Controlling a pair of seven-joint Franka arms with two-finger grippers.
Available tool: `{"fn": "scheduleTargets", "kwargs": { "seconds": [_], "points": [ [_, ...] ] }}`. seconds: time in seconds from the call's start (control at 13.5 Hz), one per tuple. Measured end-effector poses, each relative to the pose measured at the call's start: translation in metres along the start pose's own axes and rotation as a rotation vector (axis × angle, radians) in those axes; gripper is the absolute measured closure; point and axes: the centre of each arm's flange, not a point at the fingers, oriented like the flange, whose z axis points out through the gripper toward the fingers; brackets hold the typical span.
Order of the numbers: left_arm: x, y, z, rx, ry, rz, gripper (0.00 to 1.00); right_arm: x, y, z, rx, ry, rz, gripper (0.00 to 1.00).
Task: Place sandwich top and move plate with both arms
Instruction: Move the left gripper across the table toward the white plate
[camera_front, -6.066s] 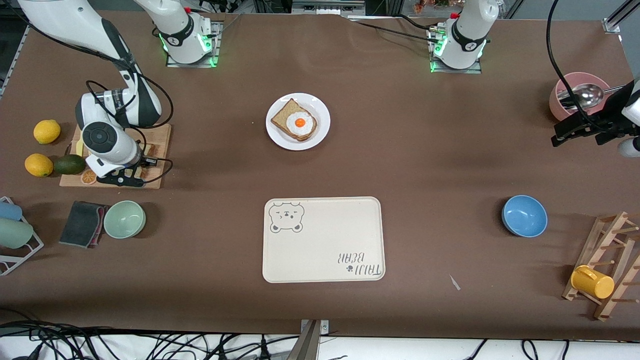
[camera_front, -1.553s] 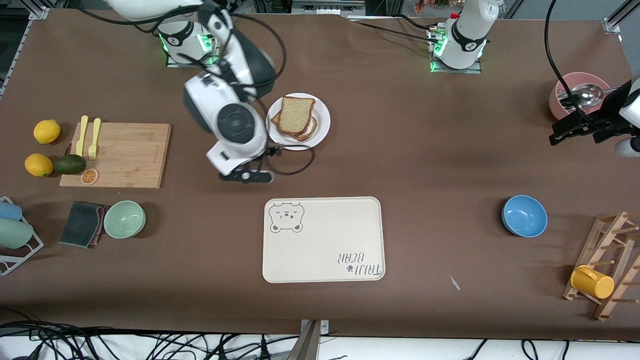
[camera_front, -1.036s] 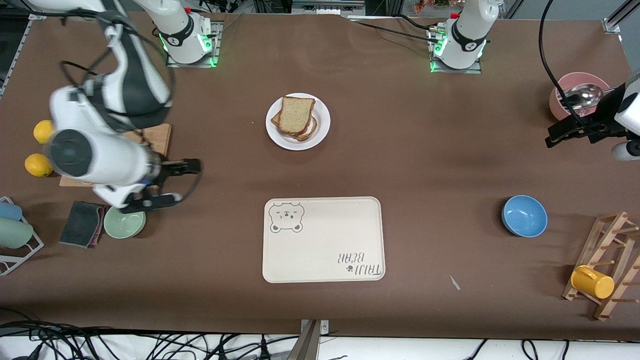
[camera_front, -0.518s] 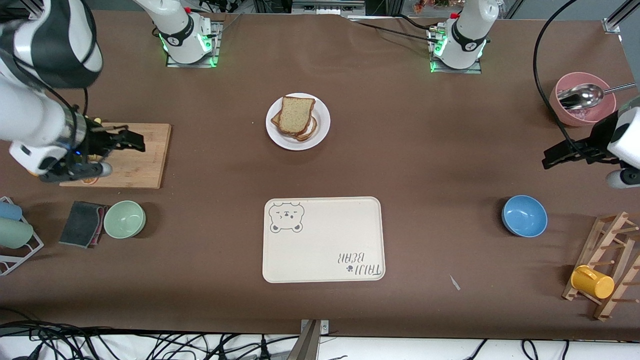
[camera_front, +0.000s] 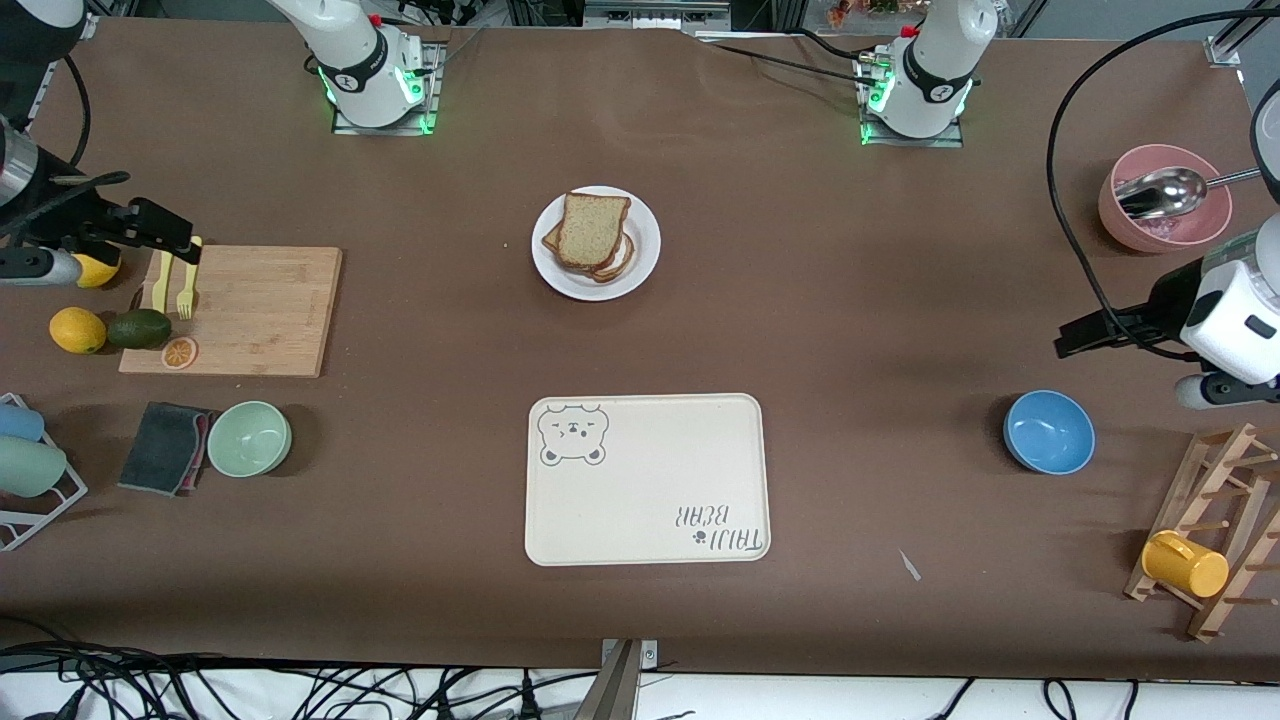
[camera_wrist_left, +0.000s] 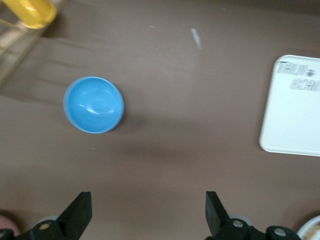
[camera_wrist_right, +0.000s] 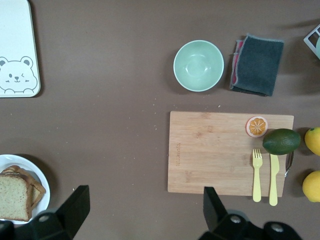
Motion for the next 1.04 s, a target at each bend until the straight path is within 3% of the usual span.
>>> {"fn": "scheduleTargets", "kwargs": {
  "seconds": [0.37,0.67,0.89,1.04],
  "points": [
    [0.006,0.003,0.045,-0.152,-0.099,-0.016,0.0,-0.008,0.007,-0.018,-0.007,0.031,0.012,0.0],
    [0.008,0.009,0.096,-0.255,-0.129,-0.025,0.0,-0.018,0.005,-0.021,-0.007,-0.034,0.006,0.0],
    [0.004,0.024,0.134,-0.286,-0.131,-0.019,0.0,-0.018,0.004,-0.022,-0.007,-0.036,0.006,0.0],
    [-0.004,0.037,0.164,-0.356,-0.145,0.002,0.0,-0.018,0.007,-0.021,-0.007,-0.036,0.01,0.0]
  ]
}}
